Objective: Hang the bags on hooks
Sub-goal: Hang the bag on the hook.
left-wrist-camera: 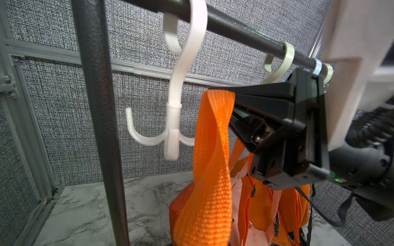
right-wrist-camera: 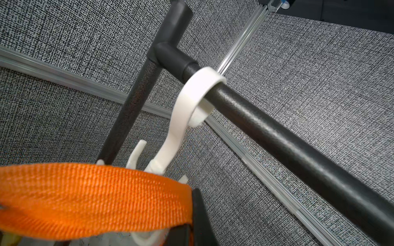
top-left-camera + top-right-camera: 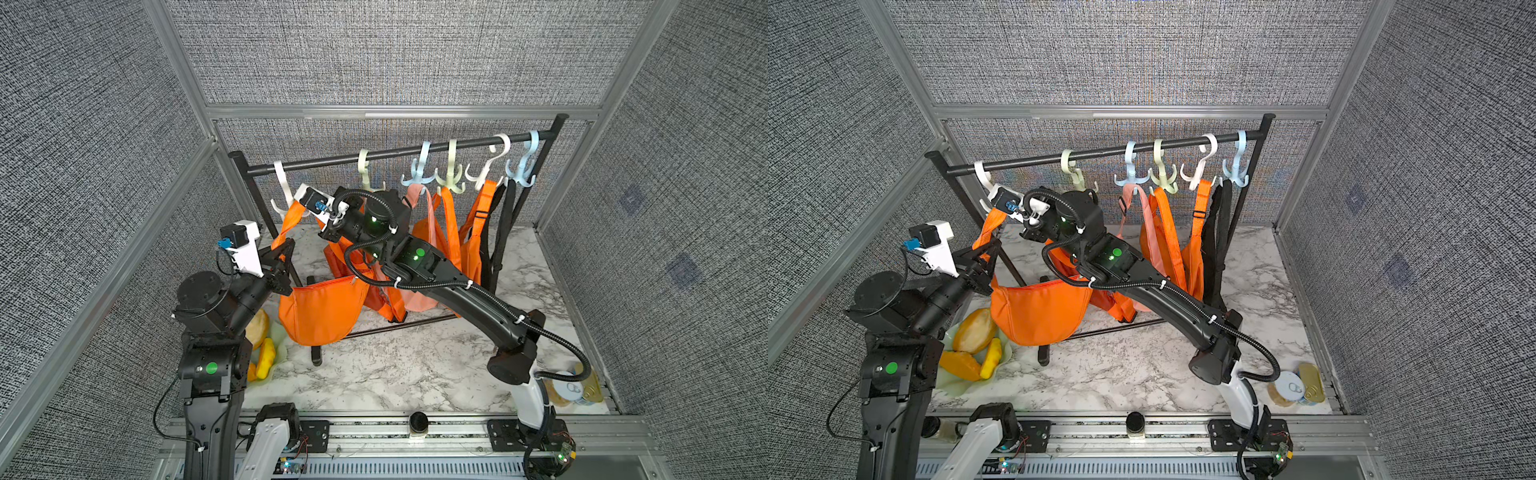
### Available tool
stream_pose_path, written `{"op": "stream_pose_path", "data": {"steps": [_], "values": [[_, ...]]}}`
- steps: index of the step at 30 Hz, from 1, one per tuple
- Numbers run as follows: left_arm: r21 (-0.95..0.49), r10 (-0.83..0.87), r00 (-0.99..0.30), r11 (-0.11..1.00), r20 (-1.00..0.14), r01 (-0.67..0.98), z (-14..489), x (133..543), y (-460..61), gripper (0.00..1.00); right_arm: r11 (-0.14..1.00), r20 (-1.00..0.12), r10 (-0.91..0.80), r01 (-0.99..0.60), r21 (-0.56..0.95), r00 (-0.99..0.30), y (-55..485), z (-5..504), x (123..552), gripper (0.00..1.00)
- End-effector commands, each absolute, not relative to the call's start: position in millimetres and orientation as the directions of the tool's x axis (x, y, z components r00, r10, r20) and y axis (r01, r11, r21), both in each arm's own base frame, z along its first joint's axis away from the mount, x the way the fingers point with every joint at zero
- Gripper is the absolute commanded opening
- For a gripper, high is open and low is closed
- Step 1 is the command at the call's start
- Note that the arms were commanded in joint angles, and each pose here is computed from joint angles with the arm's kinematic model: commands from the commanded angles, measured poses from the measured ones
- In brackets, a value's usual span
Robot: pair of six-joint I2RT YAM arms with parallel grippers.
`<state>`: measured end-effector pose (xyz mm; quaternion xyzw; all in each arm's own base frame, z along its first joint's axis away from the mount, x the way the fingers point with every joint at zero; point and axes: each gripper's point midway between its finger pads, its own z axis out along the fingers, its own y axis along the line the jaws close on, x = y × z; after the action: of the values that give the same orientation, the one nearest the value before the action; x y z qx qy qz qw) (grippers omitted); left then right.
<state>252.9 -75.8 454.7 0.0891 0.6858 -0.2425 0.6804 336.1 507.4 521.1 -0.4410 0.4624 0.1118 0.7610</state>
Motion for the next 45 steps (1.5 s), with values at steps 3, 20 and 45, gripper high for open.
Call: {"op": "stream_pose_path", "data": {"steps": [3,20,45], "values": [[-0.231,-0.228,-0.067,0.843,-0.971,0.487,456,250,-82,0.0,0.662,-0.804,-0.182,-0.534,-0.525,0.566,496,542,349,0.05],[-0.278,-0.253,-0.12,0.813,-0.96,0.511,436,251,-88,0.0,0.577,-0.806,-0.216,-0.593,-0.561,0.552,510,505,355,0.17],[-0.345,-0.326,-0.13,0.787,-0.936,0.512,471,266,-87,0.0,0.574,-0.864,-0.166,-0.666,-0.476,0.475,491,488,353,0.24]]}}
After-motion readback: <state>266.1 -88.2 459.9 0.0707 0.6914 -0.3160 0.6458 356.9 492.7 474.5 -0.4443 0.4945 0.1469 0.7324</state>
